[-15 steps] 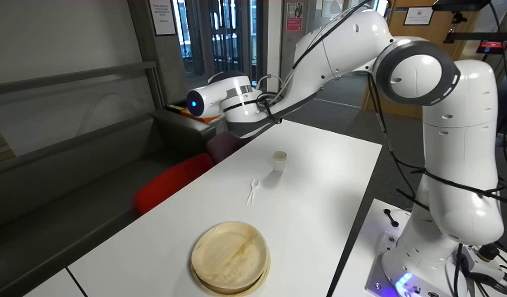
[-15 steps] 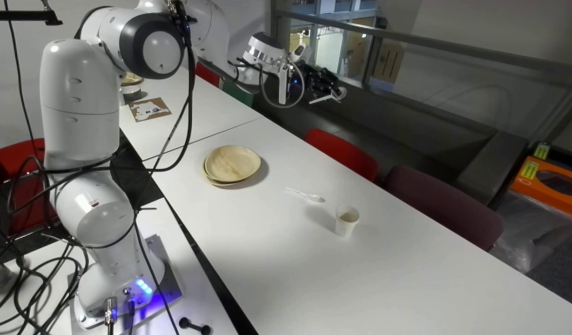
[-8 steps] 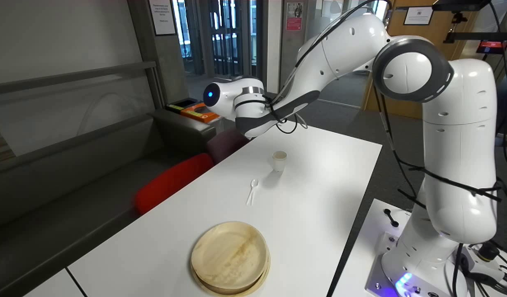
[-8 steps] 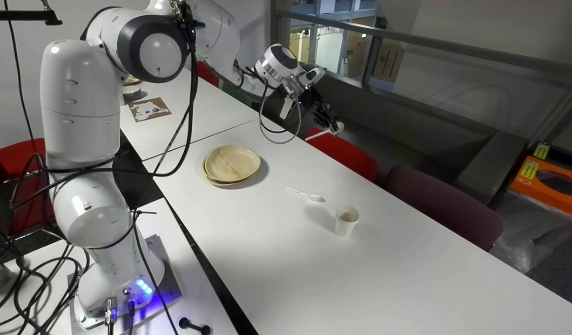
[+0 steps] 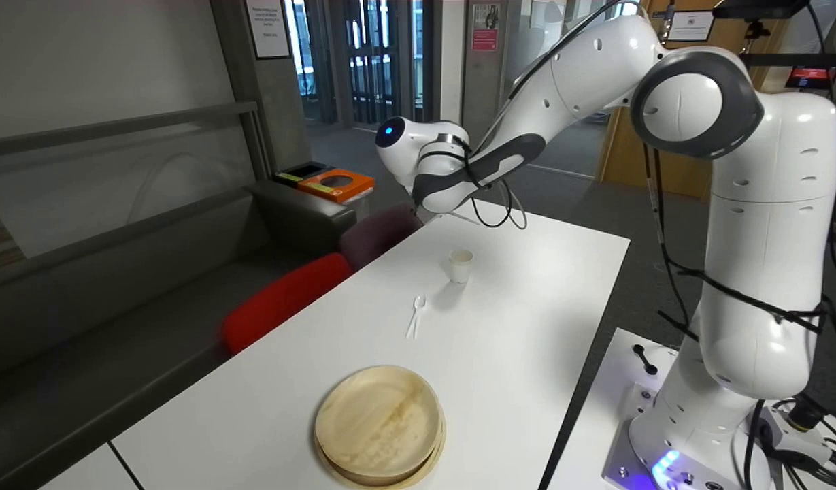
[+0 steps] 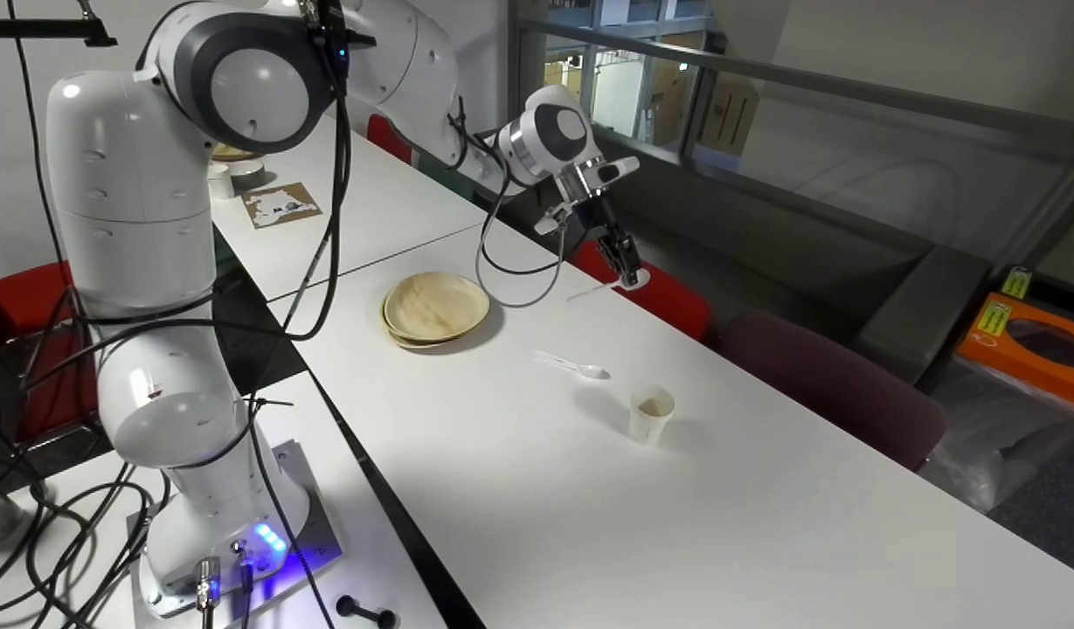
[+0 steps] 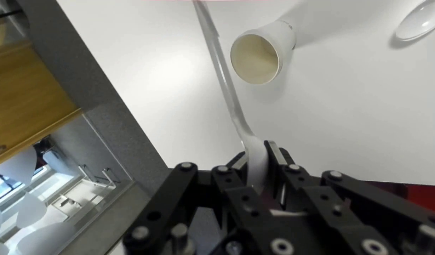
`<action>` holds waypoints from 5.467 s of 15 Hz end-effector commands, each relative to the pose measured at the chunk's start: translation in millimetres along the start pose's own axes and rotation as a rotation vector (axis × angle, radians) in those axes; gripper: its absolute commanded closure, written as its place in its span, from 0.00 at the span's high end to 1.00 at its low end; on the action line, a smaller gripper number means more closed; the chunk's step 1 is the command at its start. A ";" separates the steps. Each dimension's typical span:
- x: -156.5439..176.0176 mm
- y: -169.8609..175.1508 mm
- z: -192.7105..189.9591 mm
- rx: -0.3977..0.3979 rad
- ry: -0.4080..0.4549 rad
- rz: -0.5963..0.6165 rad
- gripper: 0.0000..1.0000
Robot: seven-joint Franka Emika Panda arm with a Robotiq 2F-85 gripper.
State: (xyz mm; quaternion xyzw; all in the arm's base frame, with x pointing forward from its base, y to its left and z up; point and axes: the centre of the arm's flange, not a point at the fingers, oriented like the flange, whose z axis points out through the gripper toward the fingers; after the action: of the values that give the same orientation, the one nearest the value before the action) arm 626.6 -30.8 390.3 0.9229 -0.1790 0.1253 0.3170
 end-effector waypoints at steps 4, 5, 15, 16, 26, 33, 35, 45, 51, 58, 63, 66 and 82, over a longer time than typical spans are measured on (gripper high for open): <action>-26.5 40.8 30.3 0.183 -0.053 0.100 0.02; -28.8 42.2 36.7 0.233 -0.053 0.122 0.02; -48.9 48.1 77.2 0.538 -0.061 0.219 0.02; -48.7 42.2 74.9 0.596 -0.039 0.192 0.02; -50.3 2.7 39.4 0.732 0.025 0.001 0.02; -50.0 -15.0 43.8 0.729 0.022 -0.040 0.07; -50.1 -15.5 43.3 0.730 0.022 -0.042 0.07; -50.1 -15.5 43.3 0.730 0.022 -0.042 0.07; -24.1 -30.3 68.2 0.688 -0.035 0.294 0.02; -8.4 -53.2 104.7 0.580 -0.147 0.680 0.02; 4.3 -59.2 116.2 0.498 -0.160 0.951 0.02; 9.2 -58.8 122.1 0.426 -0.136 1.103 0.02; -18.1 -87.8 143.8 0.151 -0.249 1.102 0.07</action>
State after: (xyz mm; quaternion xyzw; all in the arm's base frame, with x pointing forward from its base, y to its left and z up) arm 663.1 -52.4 226.2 0.7212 -0.6606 0.1747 0.1143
